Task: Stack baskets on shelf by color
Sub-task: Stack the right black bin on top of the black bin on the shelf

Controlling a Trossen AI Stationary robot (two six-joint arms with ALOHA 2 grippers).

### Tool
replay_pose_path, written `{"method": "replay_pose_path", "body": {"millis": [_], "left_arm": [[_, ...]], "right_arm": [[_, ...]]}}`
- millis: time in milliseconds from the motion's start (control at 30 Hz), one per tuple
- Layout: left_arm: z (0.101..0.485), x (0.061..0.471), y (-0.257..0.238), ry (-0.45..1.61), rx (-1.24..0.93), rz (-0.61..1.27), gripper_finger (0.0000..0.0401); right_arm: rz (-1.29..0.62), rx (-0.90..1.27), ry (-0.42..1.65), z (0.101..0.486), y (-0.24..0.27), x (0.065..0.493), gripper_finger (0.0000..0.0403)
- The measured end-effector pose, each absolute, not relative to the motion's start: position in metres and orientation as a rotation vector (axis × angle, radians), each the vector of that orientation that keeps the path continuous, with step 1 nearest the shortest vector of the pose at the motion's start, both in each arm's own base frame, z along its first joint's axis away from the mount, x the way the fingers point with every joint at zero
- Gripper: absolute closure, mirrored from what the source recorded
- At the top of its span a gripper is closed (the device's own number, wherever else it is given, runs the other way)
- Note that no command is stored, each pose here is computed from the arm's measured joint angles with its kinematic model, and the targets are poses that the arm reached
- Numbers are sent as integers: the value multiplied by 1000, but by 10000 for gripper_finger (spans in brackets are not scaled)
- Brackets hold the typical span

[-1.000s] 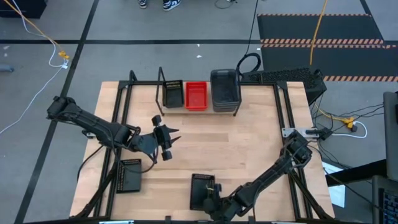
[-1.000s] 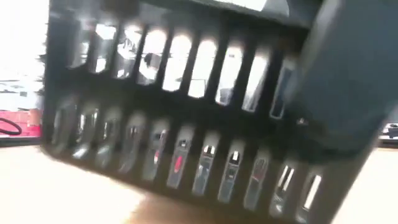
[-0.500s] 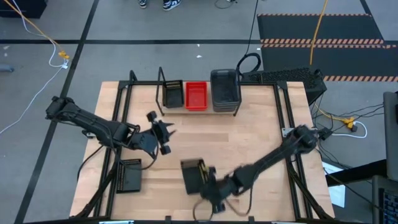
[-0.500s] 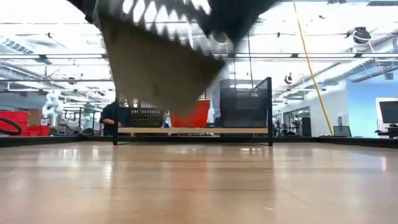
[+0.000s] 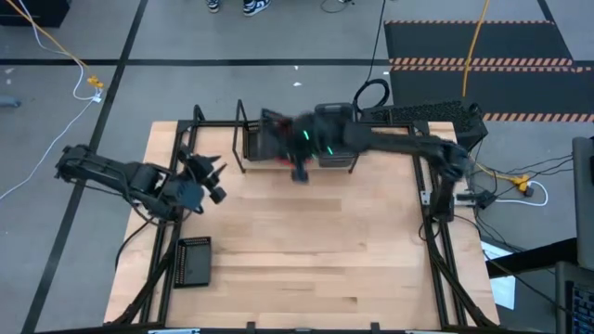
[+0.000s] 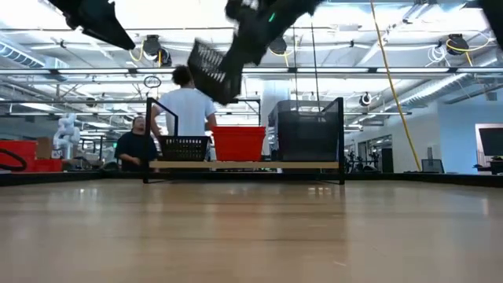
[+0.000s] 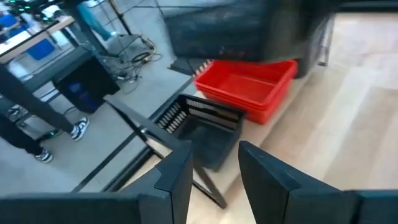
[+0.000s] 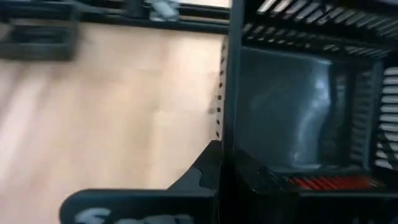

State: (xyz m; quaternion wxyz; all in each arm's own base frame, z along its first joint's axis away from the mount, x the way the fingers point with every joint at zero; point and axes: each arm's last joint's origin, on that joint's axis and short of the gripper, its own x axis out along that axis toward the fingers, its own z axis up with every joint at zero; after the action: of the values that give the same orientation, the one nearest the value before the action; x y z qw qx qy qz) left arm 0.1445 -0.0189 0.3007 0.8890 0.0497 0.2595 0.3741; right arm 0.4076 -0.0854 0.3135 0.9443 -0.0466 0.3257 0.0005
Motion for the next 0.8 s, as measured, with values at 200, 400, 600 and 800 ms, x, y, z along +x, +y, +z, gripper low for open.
{"method": "replay_pose_path", "body": {"millis": [200,400,600,800], "left_arm": [[301,139,-7,563,110,845,268],[296,139,0,612,99,914,268],[296,140,6,617,91,956,268],[295,139,9,636,85,965,268]], "right_arm": [[-70,-183,788,300,-155,454,402],[-56,-207,897,263,-184,472,402],[-23,-263,903,244,-184,481,403],[-9,-302,837,244,-171,491,403]]}}
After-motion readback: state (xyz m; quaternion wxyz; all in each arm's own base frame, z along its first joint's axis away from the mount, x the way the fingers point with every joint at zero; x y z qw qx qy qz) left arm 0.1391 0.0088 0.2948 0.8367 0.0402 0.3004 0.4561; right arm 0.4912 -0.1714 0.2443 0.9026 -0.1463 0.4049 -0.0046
